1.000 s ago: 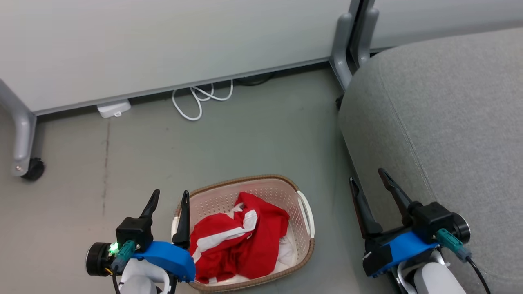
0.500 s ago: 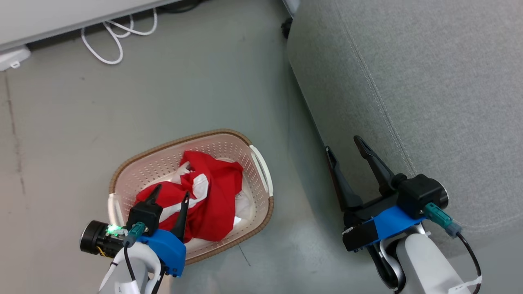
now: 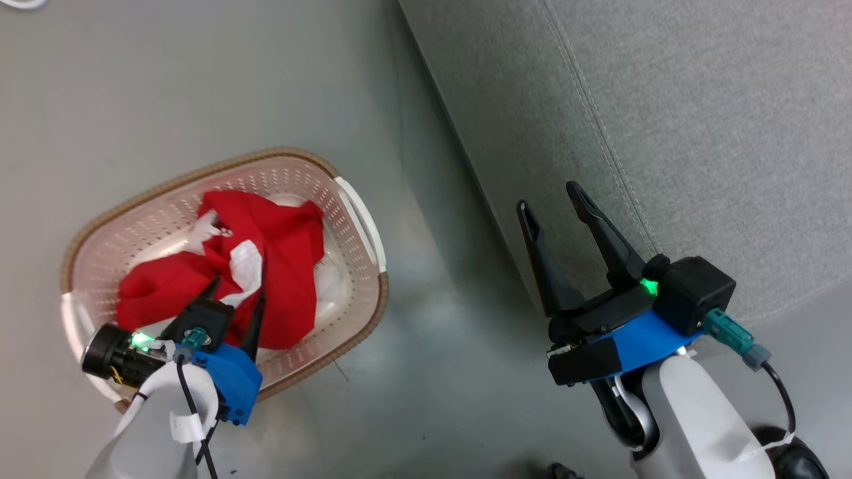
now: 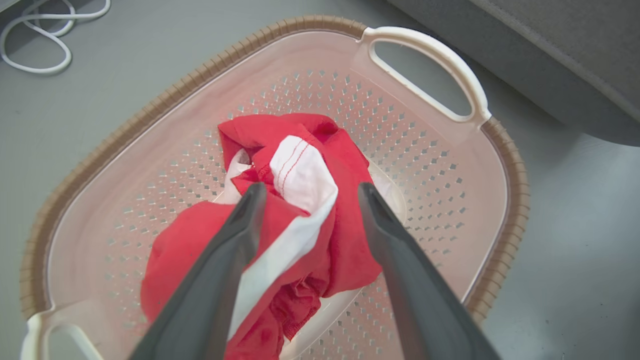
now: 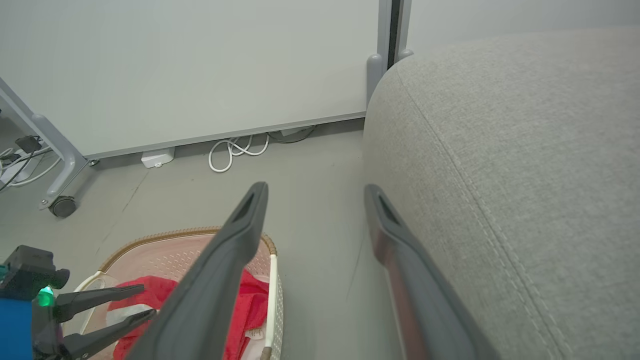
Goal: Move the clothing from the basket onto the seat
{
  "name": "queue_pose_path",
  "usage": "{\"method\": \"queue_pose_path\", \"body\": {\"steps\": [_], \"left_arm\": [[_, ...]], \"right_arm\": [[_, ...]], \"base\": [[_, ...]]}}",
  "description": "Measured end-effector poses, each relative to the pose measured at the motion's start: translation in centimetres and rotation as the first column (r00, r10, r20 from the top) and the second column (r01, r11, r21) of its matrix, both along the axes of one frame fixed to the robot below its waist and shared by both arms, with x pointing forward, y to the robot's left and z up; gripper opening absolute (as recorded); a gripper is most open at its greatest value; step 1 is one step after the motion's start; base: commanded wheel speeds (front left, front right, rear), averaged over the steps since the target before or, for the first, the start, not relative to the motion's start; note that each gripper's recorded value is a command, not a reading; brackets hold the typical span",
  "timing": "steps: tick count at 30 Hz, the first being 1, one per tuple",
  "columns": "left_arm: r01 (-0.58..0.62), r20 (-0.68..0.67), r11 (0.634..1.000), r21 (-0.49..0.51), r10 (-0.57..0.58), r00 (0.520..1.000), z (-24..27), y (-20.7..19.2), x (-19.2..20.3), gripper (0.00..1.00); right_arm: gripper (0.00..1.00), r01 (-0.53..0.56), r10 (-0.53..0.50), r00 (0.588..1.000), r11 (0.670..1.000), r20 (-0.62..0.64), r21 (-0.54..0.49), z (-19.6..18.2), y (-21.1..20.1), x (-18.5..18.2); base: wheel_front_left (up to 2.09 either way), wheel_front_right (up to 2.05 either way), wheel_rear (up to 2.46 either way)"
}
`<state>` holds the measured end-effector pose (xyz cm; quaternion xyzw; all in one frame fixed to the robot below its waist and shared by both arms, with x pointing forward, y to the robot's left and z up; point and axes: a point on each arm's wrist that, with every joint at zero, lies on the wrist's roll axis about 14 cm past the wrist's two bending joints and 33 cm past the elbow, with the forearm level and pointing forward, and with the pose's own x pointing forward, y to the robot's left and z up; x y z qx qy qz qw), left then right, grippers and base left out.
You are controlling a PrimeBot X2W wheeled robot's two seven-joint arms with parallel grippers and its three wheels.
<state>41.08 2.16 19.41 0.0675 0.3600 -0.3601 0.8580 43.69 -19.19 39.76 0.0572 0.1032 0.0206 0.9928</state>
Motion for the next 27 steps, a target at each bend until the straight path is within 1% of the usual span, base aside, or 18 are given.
{"method": "queue_pose_path", "body": {"steps": [5, 9, 13, 15, 18, 22, 27], "left_arm": [[0.060, -0.042, 0.998, 0.018, -0.059, 0.997, -2.4, -0.6, -0.5, 1.00], [0.120, -0.054, 0.991, 0.065, -0.117, 0.992, -4.1, -0.4, -0.7, 1.00], [0.190, -0.073, 0.974, 0.126, -0.182, 0.981, -5.5, 0.1, -1.3, 1.00], [0.249, -0.084, 0.955, 0.160, -0.238, 0.968, -6.2, 0.3, -1.6, 1.00], [0.297, -0.085, 0.936, 0.190, -0.285, 0.955, -6.7, 0.5, -1.4, 1.00], [0.394, -0.114, 0.885, 0.247, -0.378, 0.919, -7.8, 1.1, -2.1, 1.00], [0.464, -0.148, 0.831, 0.307, -0.440, 0.886, -8.7, 1.8, -2.1, 1.00]], "right_arm": [[1.00, 0.013, -0.013, 1.000, 1.000, -0.024, 0.003, -1.1, -0.5, 0.3], [1.00, 0.016, -0.016, 0.999, 1.000, -0.041, 0.001, -1.7, -0.7, 0.4], [1.00, 0.017, -0.017, 0.999, 1.000, -0.047, 0.003, -2.0, -0.7, 0.5], [1.00, 0.015, -0.014, 0.999, 1.000, -0.051, 0.008, -2.3, -0.6, 0.6], [1.00, 0.009, -0.009, 0.999, 1.000, -0.052, 0.010, -2.5, -0.5, 0.9], [1.00, 0.003, -0.002, 0.999, 1.000, -0.054, 0.018, -2.7, -0.3, 1.2], [1.00, 0.005, -0.004, 0.998, 1.000, -0.064, 0.026, -3.2, -0.2, 1.3]], "base": [[0.00, 0.00, 0.00], [0.00, 0.00, 0.00], [0.00, 0.00, 0.00], [0.00, 0.00, 0.00], [0.00, 0.00, 0.00], [0.00, 0.00, 0.00], [0.00, 0.00, 0.00]]}}
